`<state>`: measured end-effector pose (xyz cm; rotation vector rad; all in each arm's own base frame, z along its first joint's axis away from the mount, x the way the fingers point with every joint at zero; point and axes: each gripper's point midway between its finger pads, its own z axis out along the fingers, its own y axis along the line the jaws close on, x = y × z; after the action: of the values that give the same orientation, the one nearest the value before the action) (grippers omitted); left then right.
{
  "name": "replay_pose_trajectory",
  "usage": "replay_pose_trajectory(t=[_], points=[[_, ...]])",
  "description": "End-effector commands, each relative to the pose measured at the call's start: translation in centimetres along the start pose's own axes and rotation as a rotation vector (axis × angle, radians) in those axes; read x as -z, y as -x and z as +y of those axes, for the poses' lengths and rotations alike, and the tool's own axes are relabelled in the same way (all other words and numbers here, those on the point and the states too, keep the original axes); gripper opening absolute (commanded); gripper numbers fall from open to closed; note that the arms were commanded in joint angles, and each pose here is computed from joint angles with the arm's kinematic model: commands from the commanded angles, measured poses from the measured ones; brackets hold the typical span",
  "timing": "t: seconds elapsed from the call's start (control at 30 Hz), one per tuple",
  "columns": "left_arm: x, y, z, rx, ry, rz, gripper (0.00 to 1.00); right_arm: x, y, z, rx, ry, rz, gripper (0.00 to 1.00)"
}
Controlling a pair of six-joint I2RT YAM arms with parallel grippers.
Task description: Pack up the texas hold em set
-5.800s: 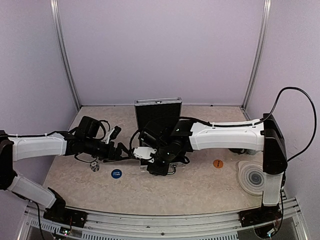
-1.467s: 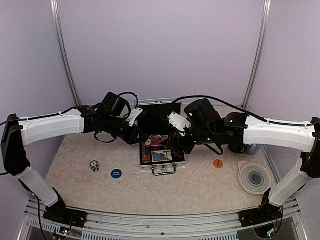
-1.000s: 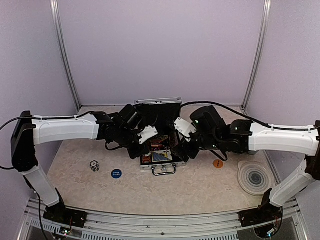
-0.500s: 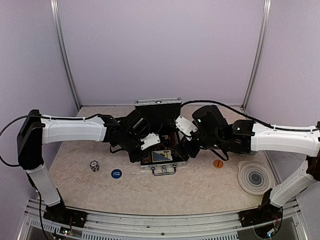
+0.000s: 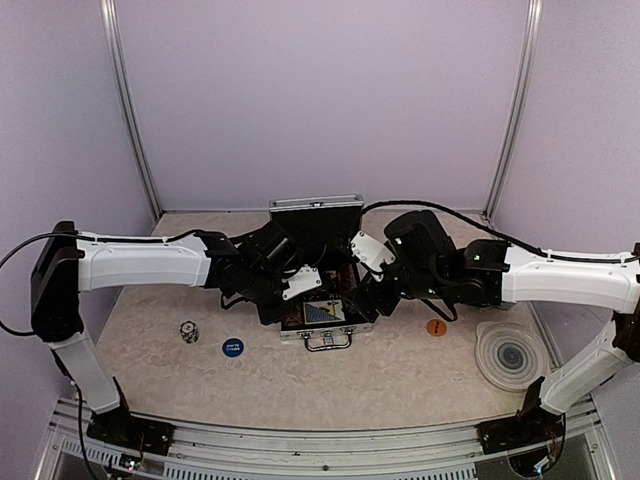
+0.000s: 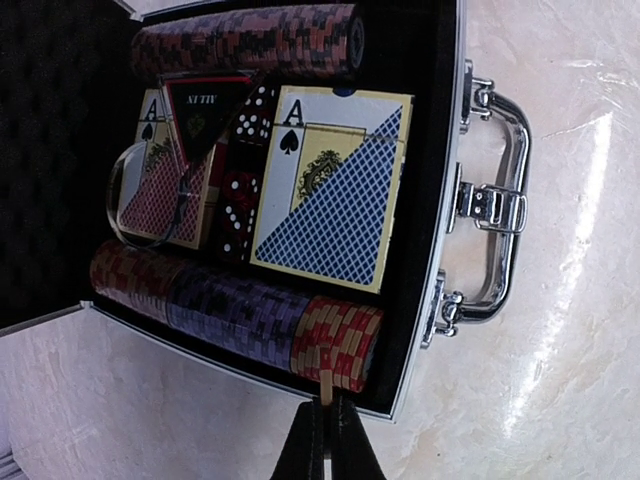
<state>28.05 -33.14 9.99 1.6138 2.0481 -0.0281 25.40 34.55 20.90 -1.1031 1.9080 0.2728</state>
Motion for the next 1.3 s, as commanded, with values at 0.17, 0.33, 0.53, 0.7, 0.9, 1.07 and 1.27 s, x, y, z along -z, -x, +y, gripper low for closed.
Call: replay_pose_trajectory(t=[0.17, 0.33, 0.53, 0.7, 0.9, 1.07, 1.27], points=[[1.9, 1.2, -1.7, -0.027, -0.049, -0.073, 0.0, 0.3, 0.4, -0.2, -0.003, -0.002, -0.007, 0.91], [0.4, 0.3, -2.5, -0.028, -0.088, -0.02, 0.0, 0.2, 0.4, -0.1, -0.004, 0.003, -0.005, 0.91], [-0.6, -0.4, -2.4, -0.026, -0.072, 0.024, 0.0, 0.3, 0.4, -0.2, -0.003, 0.0, -0.004, 0.91], [-1.2, -0.7, -2.3, -0.024, -0.064, 0.044, 0.0, 0.3, 0.3, -0.1, -0.003, 0.003, -0.005, 0.91], [-2.1, -1.1, -2.0, -0.017, -0.041, 0.073, 0.0, 0.2, 0.1, 0.0, 0.0, 0.005, -0.001, 0.91], [-2.0, -1.1, -1.3, -0.014, -0.006, 0.076, 0.0, 0.1, 0.0, 0.0, 0.003, 0.006, 0.0, 0.91], [-1.6, -0.8, -1.0, -0.015, 0.014, 0.063, 0.0, -0.2, 0.0, 0.1, 0.005, 0.007, 0.002, 0.91]])
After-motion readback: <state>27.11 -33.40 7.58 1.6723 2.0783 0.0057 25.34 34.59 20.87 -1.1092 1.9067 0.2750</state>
